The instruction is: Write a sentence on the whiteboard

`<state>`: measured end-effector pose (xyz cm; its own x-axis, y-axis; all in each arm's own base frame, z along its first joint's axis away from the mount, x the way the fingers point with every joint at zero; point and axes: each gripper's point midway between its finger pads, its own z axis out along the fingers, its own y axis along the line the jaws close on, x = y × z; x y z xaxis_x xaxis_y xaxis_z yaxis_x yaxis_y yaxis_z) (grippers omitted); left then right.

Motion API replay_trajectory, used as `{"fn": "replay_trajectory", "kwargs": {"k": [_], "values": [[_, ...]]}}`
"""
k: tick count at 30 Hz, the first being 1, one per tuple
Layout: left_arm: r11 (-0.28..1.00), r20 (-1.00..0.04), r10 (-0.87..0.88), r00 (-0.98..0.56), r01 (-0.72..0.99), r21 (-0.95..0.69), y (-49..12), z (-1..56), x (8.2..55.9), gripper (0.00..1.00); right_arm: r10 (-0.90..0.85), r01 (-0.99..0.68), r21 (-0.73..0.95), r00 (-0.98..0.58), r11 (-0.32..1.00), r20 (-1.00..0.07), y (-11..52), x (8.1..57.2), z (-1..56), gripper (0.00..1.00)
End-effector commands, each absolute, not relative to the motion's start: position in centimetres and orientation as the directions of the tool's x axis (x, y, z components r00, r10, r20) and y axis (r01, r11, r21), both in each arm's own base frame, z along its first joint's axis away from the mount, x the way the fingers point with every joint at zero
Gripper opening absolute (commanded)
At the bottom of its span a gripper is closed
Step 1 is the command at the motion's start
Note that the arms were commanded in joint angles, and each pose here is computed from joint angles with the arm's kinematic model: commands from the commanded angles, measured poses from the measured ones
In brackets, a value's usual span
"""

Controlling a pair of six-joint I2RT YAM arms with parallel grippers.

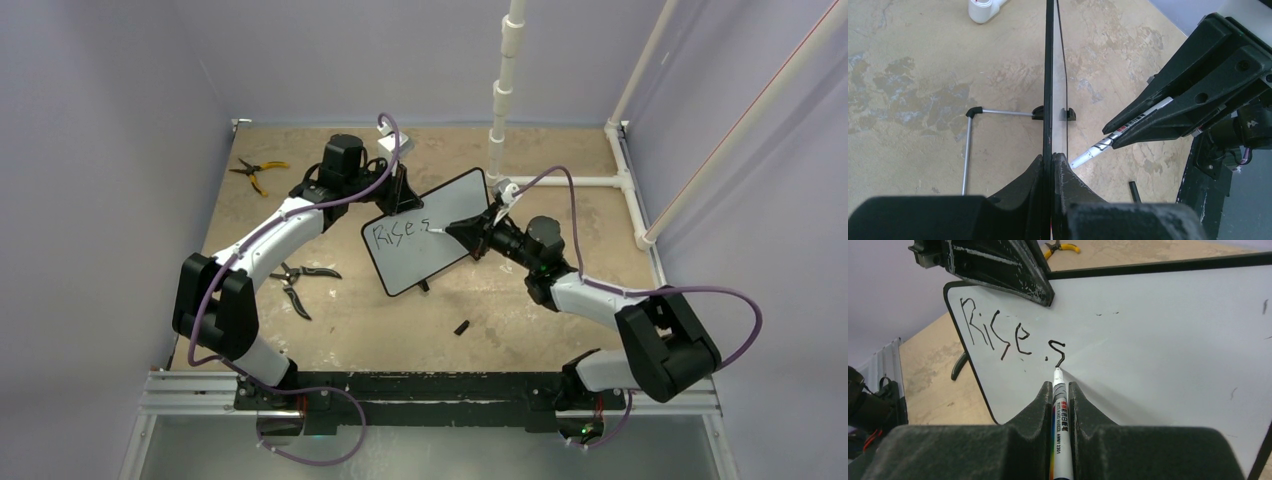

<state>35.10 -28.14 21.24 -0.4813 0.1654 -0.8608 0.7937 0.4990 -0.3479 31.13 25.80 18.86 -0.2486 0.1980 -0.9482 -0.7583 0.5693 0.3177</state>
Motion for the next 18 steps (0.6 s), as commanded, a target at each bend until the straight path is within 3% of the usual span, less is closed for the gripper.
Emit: {"fn": "replay_trajectory", "kwargs": {"k": [1, 10, 18], "values": [[0.452, -0.895, 0.17, -0.412, 0.84, -0.3, -28.8, 22.8, 34.8, 0.0, 0.17, -0.771, 0.291, -0.236, 0.567, -0.957, 25.9, 31.5, 18.4, 0.0], [0.454, -0.893, 0.173, -0.416, 0.838, -0.302, -28.8, 22.5, 34.8, 0.0, 0.21, -0.795, 0.294, -0.213, 0.53, -0.954, 25.9, 30.3, 20.3, 0.0], [0.446, -0.889, 0.178, -0.423, 0.84, -0.31, -28.6, 22.1, 34.2, 0.0, 0.259, -0.759, 0.299, -0.177, 0.578, -0.95, 24.6, 30.8, 22.2, 0.0]]}}
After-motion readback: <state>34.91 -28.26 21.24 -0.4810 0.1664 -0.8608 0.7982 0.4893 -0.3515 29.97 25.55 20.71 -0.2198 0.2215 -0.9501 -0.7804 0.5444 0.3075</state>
